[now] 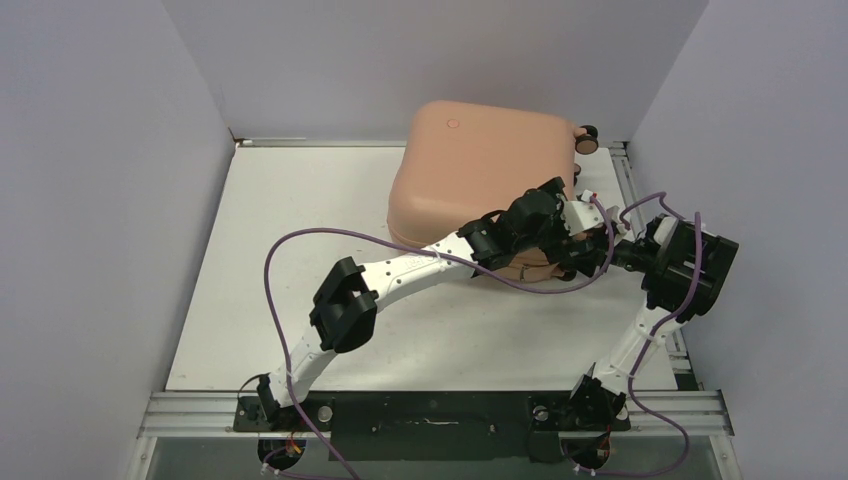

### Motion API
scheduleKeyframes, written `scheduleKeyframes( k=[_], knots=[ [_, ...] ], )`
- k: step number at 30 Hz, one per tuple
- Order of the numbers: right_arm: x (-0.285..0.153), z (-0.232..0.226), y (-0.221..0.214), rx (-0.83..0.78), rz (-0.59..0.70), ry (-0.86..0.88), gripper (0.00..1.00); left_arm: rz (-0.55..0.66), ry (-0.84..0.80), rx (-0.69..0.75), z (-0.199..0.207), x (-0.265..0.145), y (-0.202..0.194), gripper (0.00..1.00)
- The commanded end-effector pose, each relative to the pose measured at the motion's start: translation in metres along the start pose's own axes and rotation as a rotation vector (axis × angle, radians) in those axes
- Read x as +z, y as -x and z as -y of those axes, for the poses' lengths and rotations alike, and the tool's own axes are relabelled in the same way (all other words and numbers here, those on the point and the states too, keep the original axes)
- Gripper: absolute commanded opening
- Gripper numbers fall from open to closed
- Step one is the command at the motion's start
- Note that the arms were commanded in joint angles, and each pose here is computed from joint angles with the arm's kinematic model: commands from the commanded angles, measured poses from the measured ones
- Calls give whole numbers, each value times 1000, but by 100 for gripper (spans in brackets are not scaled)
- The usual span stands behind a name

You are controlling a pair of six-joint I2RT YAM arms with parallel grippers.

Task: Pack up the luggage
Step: Zip the luggage at the center of the board.

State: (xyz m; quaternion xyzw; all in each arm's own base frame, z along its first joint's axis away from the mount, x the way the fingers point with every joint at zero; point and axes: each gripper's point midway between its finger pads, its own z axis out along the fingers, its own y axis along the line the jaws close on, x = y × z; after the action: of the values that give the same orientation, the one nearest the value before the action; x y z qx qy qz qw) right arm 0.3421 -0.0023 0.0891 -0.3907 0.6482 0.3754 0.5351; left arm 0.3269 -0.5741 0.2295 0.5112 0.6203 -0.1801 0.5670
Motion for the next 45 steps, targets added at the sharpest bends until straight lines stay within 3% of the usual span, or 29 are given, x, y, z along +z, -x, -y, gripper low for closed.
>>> scheduleKeyframes(
  k=[1, 6, 11, 19, 29, 45],
  knots=[
    [10, 19, 40, -294, 101, -51, 37, -324, -48, -44, 12, -6, -104, 98],
    [10, 13, 51, -336, 100, -50, 26, -327, -49, -48, 11, -6, -107, 98],
    [9, 12, 64, -365, 98, -49, 6, -327, -51, -52, 10, -6, -107, 99],
    [10, -1, 66, -354, 71, -24, 5, -326, -39, -57, 9, -5, -107, 99],
    [15, -77, 38, -331, 17, 34, 5, -316, -14, -133, -2, 10, -104, 99],
    [15, -130, 38, -382, -57, 93, 5, -315, -1, -193, -5, 30, -111, 99]
  ],
)
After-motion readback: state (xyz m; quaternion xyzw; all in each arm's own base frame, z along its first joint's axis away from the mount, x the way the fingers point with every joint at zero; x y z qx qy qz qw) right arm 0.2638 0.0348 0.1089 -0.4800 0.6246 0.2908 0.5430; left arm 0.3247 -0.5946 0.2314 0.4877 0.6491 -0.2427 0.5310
